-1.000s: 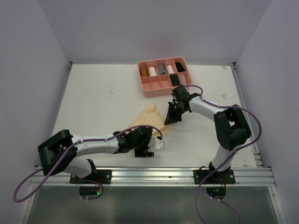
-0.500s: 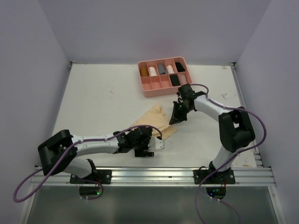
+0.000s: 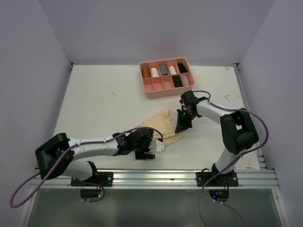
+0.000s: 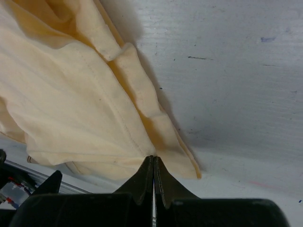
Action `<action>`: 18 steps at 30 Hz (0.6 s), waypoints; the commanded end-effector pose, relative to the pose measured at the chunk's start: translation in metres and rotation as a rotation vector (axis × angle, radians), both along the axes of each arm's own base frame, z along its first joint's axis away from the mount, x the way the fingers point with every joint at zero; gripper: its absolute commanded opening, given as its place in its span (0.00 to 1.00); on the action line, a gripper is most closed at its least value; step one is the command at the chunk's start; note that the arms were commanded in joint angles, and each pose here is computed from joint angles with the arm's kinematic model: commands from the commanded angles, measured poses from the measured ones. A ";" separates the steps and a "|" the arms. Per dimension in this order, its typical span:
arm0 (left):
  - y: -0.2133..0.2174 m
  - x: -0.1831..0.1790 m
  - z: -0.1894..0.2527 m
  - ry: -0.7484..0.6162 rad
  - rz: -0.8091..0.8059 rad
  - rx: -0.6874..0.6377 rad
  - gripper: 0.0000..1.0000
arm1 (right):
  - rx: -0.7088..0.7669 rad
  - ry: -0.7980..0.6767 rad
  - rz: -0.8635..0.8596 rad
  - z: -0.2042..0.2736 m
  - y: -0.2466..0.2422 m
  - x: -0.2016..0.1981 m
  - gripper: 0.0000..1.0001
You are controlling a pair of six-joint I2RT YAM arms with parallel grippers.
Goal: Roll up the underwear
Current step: Fold the underwear
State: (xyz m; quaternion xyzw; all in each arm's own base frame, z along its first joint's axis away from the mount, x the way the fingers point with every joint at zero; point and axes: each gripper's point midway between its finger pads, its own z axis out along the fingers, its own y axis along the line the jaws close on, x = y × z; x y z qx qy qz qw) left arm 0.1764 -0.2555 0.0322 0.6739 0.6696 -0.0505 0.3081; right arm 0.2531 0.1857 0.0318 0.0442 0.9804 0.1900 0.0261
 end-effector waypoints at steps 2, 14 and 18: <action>-0.019 0.000 0.055 -0.008 0.002 -0.147 1.00 | -0.047 -0.063 0.025 -0.007 -0.006 0.016 0.00; 0.005 0.043 0.121 0.170 0.168 -0.335 0.99 | -0.074 -0.172 0.036 0.004 -0.005 0.077 0.17; 0.001 0.045 0.114 0.292 0.185 -0.329 0.71 | 0.014 -0.291 -0.027 0.059 0.004 0.094 0.34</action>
